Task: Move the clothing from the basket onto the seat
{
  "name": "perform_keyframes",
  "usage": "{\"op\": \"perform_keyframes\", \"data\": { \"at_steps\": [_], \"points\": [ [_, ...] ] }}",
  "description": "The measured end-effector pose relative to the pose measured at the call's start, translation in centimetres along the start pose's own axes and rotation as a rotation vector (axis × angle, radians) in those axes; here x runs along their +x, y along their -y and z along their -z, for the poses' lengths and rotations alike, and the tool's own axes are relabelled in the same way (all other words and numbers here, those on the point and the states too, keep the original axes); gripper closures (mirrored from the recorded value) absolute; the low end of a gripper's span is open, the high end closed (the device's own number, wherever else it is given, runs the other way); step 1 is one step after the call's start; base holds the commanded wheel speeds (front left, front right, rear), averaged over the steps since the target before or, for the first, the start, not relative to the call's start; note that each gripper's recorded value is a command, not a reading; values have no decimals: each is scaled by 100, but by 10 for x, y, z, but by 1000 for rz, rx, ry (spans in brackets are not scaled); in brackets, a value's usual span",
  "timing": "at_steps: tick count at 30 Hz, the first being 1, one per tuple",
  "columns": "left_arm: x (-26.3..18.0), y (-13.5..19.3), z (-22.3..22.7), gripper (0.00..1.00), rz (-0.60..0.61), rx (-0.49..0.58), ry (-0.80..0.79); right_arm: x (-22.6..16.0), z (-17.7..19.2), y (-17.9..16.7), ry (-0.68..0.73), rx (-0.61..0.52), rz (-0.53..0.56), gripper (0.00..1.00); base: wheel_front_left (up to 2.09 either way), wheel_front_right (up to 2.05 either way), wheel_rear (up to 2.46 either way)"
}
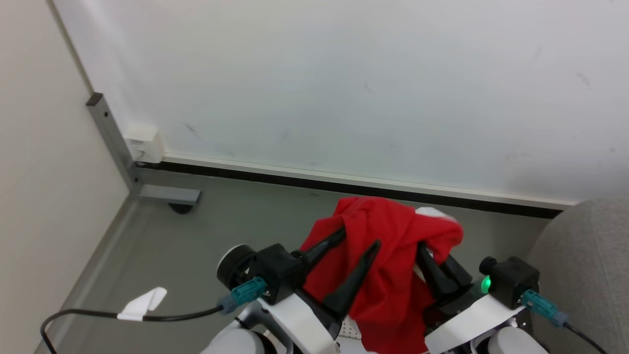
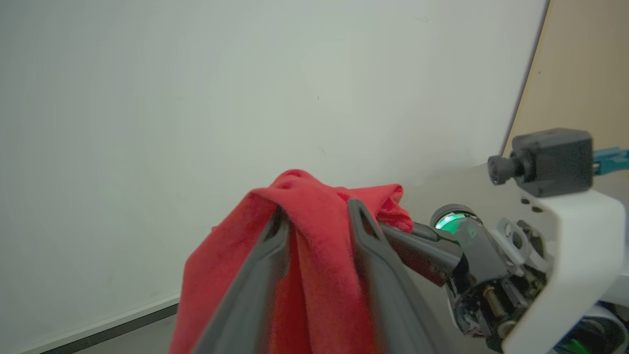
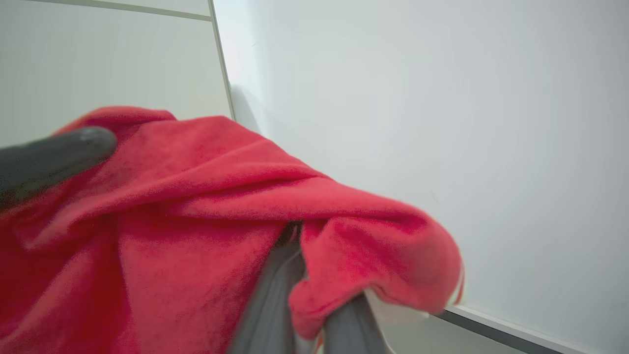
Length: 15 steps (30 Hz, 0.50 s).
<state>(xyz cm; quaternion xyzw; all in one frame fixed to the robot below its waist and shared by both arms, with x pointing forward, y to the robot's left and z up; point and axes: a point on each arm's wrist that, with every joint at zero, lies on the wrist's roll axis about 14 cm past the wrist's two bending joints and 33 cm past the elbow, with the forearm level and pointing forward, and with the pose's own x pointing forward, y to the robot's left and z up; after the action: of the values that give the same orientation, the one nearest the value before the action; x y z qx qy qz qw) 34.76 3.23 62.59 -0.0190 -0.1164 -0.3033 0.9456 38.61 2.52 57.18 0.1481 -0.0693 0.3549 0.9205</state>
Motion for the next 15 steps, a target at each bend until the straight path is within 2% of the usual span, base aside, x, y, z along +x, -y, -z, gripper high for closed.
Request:
{"op": "perform_keyframes", "data": {
  "at_steps": [8, 15],
  "points": [
    [20, 27, 16, 0, 112, -37, -24, -19, -48, 52, 129, -67, 143, 100, 0, 0, 0],
    [41, 63, 18, 0, 251, -68, 6, -59, -96, 99, 234, -176, 292, 100, 0, 0, 0]
  ]
}}
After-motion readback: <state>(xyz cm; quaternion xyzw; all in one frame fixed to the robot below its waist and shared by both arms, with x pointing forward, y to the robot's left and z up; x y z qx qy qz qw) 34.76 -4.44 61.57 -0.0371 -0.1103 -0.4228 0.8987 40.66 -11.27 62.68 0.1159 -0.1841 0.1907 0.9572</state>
